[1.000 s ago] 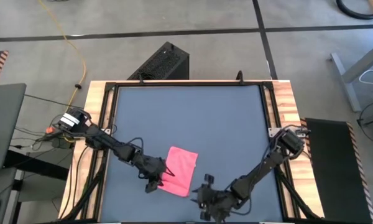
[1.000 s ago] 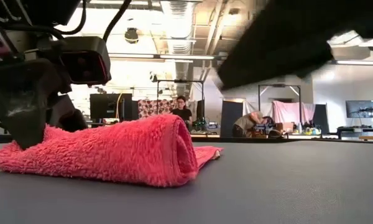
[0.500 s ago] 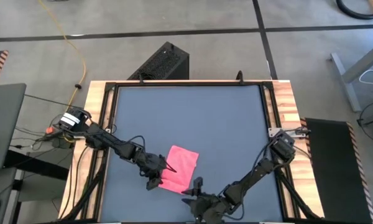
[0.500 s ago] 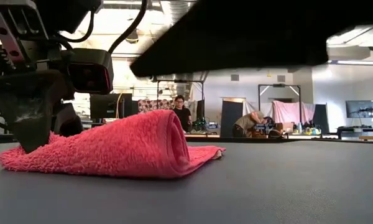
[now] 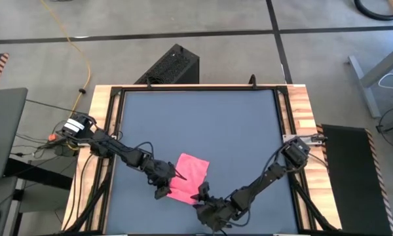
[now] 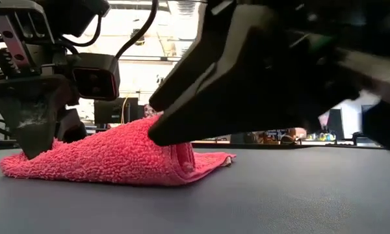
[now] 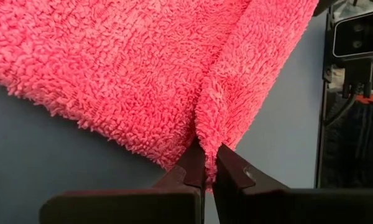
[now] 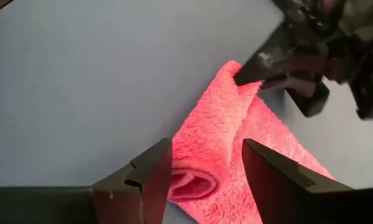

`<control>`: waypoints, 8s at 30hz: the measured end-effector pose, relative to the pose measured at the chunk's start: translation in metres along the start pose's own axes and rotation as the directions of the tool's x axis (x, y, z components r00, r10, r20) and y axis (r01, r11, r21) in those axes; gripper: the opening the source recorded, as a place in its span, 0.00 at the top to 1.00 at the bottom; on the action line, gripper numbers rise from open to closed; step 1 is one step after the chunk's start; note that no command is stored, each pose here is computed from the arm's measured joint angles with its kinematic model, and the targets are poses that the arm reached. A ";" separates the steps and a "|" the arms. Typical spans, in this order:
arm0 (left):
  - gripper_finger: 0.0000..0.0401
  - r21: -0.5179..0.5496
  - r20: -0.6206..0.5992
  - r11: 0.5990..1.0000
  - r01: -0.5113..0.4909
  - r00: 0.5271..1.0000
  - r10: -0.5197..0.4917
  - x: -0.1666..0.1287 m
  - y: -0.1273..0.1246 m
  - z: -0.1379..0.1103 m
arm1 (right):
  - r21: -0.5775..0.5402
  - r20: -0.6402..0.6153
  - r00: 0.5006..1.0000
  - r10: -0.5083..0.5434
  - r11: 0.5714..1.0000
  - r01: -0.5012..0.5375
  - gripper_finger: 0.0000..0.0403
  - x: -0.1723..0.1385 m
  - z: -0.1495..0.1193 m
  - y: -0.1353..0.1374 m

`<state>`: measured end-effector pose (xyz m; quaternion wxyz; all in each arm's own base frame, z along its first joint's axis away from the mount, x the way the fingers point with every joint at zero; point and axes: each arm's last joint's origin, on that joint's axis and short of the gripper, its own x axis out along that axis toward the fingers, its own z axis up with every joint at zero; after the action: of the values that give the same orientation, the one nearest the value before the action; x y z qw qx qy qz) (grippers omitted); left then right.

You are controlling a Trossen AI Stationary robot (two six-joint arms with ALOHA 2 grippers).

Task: Roll towel
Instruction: Roll the pink microfiber towel

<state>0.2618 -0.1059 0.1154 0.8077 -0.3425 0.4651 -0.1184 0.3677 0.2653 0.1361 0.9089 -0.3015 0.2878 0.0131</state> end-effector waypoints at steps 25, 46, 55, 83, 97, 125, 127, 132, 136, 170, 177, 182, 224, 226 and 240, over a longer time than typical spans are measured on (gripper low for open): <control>0.95 0.003 -0.019 1.000 0.007 1.000 -0.007 -0.003 0.008 0.006 | -0.113 -0.053 0.999 0.007 0.994 -0.013 0.61 0.023 -0.013 0.002; 0.83 0.099 0.003 0.995 0.022 1.000 -0.022 -0.034 0.004 0.017 | 0.471 -0.081 0.996 0.026 0.882 0.016 0.95 0.018 -0.017 0.012; 0.83 0.248 0.176 0.968 -0.031 0.984 -0.014 -0.036 -0.003 0.027 | 0.572 -0.071 0.997 0.035 0.820 0.012 0.95 0.013 -0.016 0.019; 0.83 0.290 0.115 0.952 -0.101 0.991 0.070 0.009 0.003 0.001 | 0.664 -0.061 0.997 0.050 0.747 0.003 0.95 0.005 -0.012 0.012; 0.99 0.207 0.115 0.973 -0.101 0.990 0.079 0.018 -0.019 -0.026 | 0.852 -0.108 0.992 0.058 0.520 0.063 0.95 -0.006 -0.022 0.012; 0.96 0.397 -0.052 0.910 0.118 0.993 -0.106 0.016 -0.020 -0.021 | 0.657 0.183 0.945 0.272 0.680 -0.324 0.95 0.014 -0.019 -0.001; 0.92 0.413 -0.059 0.901 0.132 0.991 -0.118 0.013 -0.020 -0.019 | 0.657 0.182 0.945 0.273 0.681 -0.323 0.95 0.015 -0.019 -0.001; 0.84 0.456 -0.060 0.874 0.168 0.986 -0.158 0.000 -0.025 -0.012 | 0.656 0.182 0.944 0.274 0.681 -0.324 0.95 0.014 -0.019 -0.001; 0.81 0.526 -0.036 0.844 0.105 0.994 -0.101 -0.016 -0.030 -0.012 | 0.656 0.183 0.944 0.274 0.681 -0.325 0.95 0.014 -0.019 -0.001; 0.82 0.865 0.414 -0.437 -0.247 0.844 0.342 0.024 -0.084 -0.086 | 0.682 0.193 0.941 0.279 0.651 -0.333 0.95 0.019 -0.019 -0.008; 0.82 0.793 0.481 -0.579 -0.190 0.778 0.403 0.016 -0.094 -0.087 | 0.681 0.193 0.939 0.286 0.650 -0.338 0.95 0.019 -0.019 -0.007; 0.82 0.784 0.459 -0.603 -0.150 0.793 0.400 0.016 -0.096 -0.088 | 0.681 0.193 0.939 0.286 0.650 -0.338 0.95 0.019 -0.019 -0.008; 1.00 0.935 0.351 -0.007 -0.356 0.918 0.185 0.007 -0.121 -0.085 | 0.689 0.210 0.947 0.241 0.651 -0.319 0.92 0.028 -0.019 -0.021; 1.00 0.929 0.355 0.040 -0.367 0.918 0.176 -0.001 -0.126 -0.088 | 0.690 0.194 0.951 0.242 0.656 -0.308 0.93 0.030 -0.021 -0.023; 1.00 0.710 0.337 0.650 -0.269 0.941 0.022 -0.008 -0.100 -0.130 | 0.634 0.207 0.962 0.175 0.725 -0.269 0.92 0.045 -0.024 -0.050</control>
<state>0.1617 -0.2334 0.1444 0.9437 0.0444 0.2742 -0.1794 0.4031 0.2045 0.1231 0.9654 0.0747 0.2467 0.0402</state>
